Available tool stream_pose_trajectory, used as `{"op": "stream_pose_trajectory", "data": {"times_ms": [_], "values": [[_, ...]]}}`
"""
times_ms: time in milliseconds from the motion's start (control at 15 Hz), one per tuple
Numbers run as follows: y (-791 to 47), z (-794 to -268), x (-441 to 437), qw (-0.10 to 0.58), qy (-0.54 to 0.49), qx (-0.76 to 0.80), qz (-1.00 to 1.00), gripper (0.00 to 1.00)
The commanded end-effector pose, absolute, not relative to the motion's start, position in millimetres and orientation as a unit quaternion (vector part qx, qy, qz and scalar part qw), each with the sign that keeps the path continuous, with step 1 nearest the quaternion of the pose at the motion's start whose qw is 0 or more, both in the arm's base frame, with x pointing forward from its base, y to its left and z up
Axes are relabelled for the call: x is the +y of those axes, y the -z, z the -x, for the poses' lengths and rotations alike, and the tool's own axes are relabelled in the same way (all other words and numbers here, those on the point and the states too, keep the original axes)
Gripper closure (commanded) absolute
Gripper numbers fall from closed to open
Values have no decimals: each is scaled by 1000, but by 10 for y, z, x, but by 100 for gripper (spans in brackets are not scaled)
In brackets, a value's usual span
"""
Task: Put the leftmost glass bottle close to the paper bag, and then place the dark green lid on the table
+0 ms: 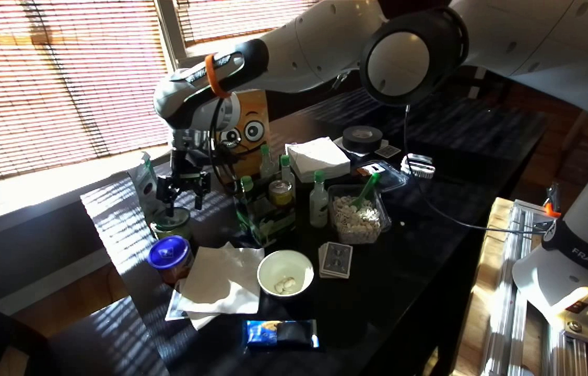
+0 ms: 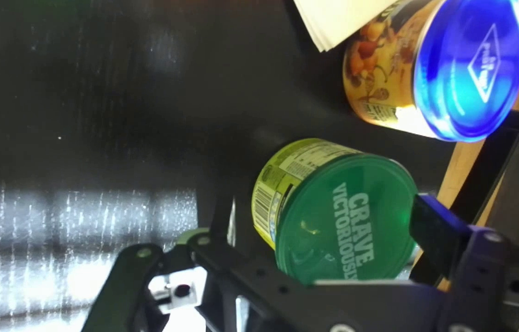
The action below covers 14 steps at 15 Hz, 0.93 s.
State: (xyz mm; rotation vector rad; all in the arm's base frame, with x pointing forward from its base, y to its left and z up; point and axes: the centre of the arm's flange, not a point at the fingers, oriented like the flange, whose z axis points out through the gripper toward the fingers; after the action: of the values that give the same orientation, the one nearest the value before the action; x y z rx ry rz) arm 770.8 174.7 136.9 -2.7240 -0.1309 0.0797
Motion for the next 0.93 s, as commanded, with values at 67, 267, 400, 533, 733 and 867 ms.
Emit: {"op": "stream_pose_trajectory", "data": {"times_ms": [67, 267, 400, 533, 733, 867], "values": [[-1291, -7944, 1751, 197, -25, -30, 980, 3], [-1267, -7948, 1773, 192, -25, -29, 981, 27], [-1257, -7950, 1778, 192, -26, -29, 981, 38], [-1254, -7946, 1778, 191, -26, -30, 981, 54], [-1310, -7959, 1774, 193, -21, -31, 981, 74], [-1416, -7967, 1761, 196, -12, -33, 980, 88]]}}
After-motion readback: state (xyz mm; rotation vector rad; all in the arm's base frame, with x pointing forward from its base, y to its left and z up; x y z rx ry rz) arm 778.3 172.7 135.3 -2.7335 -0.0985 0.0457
